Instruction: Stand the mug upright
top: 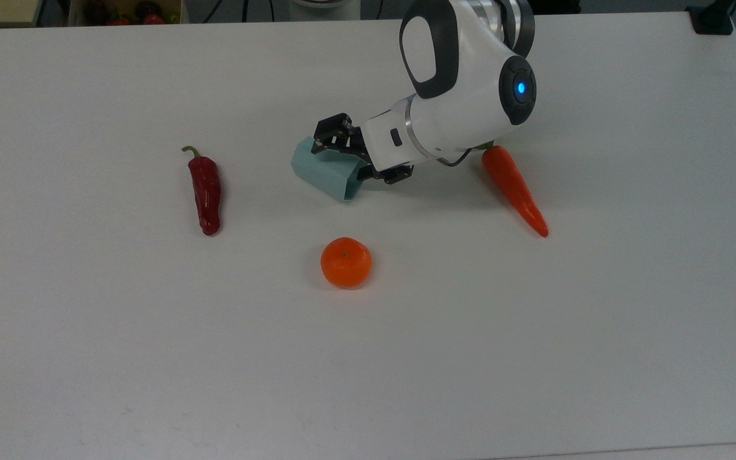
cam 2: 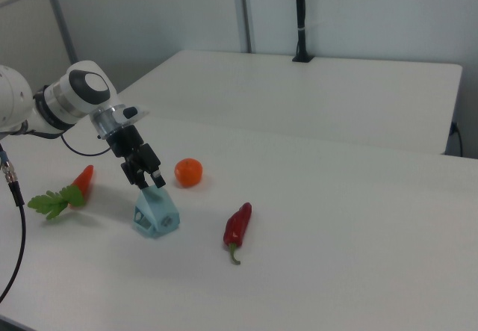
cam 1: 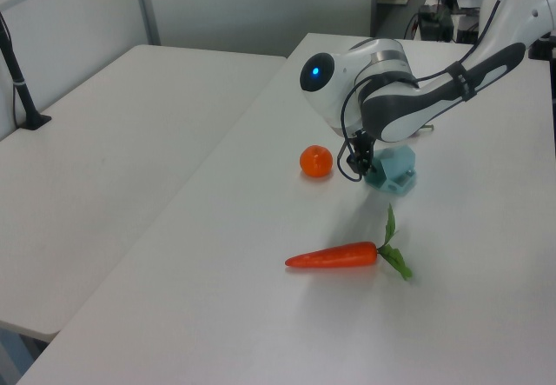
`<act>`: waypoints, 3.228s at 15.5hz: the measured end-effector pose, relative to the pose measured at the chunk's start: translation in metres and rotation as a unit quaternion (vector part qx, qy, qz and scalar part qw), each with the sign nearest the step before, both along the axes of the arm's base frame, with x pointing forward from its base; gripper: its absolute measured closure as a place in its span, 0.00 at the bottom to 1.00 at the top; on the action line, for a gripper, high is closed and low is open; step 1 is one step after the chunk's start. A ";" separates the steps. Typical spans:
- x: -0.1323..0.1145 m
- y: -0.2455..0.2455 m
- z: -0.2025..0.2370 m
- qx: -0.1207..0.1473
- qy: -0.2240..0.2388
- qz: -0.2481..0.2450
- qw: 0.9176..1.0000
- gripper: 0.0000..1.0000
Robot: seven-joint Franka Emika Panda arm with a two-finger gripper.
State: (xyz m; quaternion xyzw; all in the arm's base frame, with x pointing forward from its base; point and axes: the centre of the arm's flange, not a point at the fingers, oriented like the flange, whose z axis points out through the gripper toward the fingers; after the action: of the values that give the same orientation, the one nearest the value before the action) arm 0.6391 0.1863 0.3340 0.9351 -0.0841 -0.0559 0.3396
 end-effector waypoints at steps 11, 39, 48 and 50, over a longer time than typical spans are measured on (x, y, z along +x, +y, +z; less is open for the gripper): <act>-0.017 0.003 -0.027 -0.057 0.086 0.046 0.994 0.64; 0.000 -0.047 0.054 0.270 0.116 0.342 0.892 0.96; 0.007 -0.076 0.047 0.320 0.107 0.383 0.860 0.79; 0.007 -0.079 0.056 0.320 0.100 0.382 0.861 0.61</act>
State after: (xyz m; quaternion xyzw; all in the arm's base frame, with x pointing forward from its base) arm 0.6461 0.1068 0.3902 0.9404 0.3370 -0.0386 0.0229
